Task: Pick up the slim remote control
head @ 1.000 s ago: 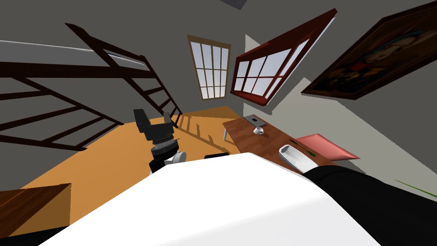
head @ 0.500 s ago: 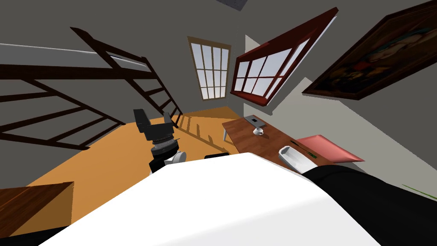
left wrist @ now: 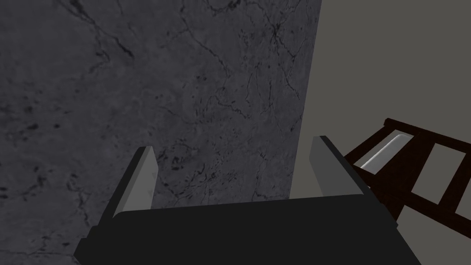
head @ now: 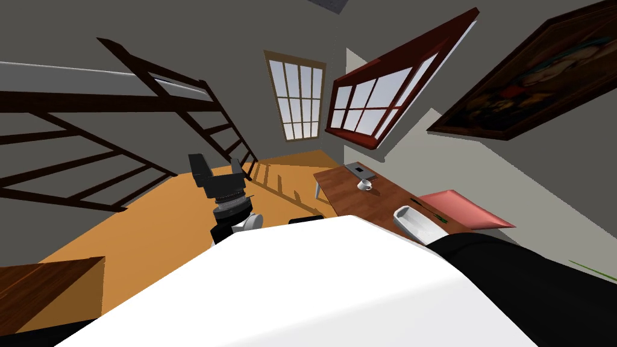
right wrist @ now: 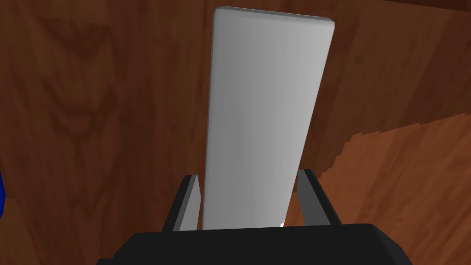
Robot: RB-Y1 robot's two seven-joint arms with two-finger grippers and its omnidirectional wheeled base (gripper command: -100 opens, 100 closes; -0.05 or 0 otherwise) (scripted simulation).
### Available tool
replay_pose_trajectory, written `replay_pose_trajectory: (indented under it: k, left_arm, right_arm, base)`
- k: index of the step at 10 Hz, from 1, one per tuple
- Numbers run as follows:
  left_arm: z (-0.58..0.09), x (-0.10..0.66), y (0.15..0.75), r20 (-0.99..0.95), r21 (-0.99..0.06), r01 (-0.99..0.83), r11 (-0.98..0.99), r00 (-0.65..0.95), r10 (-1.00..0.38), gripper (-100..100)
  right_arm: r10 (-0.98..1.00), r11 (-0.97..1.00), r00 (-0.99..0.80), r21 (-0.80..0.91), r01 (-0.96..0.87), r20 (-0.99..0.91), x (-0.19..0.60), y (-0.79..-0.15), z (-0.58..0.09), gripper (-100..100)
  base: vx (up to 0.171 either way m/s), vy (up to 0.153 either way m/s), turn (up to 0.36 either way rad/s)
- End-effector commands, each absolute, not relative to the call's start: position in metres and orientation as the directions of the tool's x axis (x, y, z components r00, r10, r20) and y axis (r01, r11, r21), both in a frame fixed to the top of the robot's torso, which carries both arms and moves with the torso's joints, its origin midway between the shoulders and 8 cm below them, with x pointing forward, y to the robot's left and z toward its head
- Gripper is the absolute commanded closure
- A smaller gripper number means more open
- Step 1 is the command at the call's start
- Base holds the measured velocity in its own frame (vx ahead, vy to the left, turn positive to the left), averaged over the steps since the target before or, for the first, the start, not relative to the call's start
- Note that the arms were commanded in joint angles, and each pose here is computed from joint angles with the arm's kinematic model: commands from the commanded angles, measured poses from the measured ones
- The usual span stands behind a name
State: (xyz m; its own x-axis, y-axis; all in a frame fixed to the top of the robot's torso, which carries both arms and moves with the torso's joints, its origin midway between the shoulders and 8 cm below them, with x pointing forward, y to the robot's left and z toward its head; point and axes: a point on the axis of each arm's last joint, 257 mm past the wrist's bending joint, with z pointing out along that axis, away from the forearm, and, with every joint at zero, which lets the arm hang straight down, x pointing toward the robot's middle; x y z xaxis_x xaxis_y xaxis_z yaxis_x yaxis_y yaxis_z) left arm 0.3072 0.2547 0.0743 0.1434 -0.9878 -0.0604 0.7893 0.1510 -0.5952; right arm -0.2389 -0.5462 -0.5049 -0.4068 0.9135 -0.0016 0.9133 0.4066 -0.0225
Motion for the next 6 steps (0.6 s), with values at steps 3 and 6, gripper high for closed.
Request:
replay_pose_trajectory:
  k: [3, 6]
  left_arm:
    - [0.074, 0.307, 0.255, -0.06, -0.595, 0.789, 0.151, 0.143, -0.988, 0]
    - [0.074, 0.307, 0.255, -0.06, -0.595, 0.789, 0.151, 0.143, -0.988, 0]
  right_arm:
    - [0.912, 0.411, -0.411, -0.019, 0.911, -0.002, -0.233, -0.558, -0.491, 100]
    - [0.911, 0.413, -0.413, -0.019, 0.911, -0.003, -0.232, -0.562, -0.488, 0]
  base:
    - [-0.014, 0.027, -0.018]
    - [-0.012, 0.03, -0.016]
